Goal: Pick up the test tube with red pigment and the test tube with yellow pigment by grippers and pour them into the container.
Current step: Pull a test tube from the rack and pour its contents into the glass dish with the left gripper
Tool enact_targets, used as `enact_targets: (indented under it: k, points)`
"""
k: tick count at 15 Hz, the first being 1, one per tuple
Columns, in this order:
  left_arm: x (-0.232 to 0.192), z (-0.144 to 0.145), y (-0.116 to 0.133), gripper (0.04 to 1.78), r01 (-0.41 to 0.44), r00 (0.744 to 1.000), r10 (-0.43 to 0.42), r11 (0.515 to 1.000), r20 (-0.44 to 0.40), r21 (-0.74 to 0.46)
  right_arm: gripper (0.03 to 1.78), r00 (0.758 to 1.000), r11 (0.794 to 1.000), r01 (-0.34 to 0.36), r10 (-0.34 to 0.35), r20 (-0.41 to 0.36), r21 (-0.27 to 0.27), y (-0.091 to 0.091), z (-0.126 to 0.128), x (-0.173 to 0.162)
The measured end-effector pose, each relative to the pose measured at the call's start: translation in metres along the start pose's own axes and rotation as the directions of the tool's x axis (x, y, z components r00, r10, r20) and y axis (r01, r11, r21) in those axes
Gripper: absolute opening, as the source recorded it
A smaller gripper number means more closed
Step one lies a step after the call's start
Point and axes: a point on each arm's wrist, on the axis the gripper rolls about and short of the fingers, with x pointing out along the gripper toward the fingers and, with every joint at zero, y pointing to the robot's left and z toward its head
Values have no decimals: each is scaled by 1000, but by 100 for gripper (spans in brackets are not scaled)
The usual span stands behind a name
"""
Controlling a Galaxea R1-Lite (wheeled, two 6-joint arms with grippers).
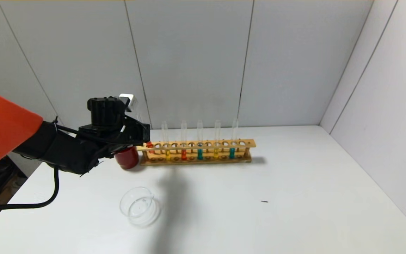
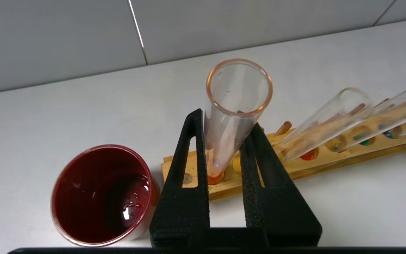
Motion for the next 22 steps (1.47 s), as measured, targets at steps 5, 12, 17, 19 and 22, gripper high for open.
enact_targets:
  k: [5, 12, 17, 19, 22]
  points:
    - [-33, 45, -1, 31, 4, 998, -4, 1000, 62, 0, 175, 1000, 1000, 0, 0, 0, 0, 0, 0, 0]
    - [-100, 59, 7, 31, 13, 1000, -14, 993, 7, 116, 175, 1000, 1000, 0, 0, 0, 0, 0, 0, 0]
    - [-139, 28, 42, 31, 203, 979, -195, 926, -58, 318, 175, 1000, 1000, 0, 0, 0, 0, 0, 0, 0]
    - [-144, 19, 59, 31, 261, 965, -254, 879, -71, 400, 175, 1000, 1000, 0, 0, 0, 0, 0, 0, 0]
    - [-138, 8, 77, 31, 300, 949, -299, 773, -96, 559, 175, 1000, 1000, 0, 0, 0, 0, 0, 0, 0]
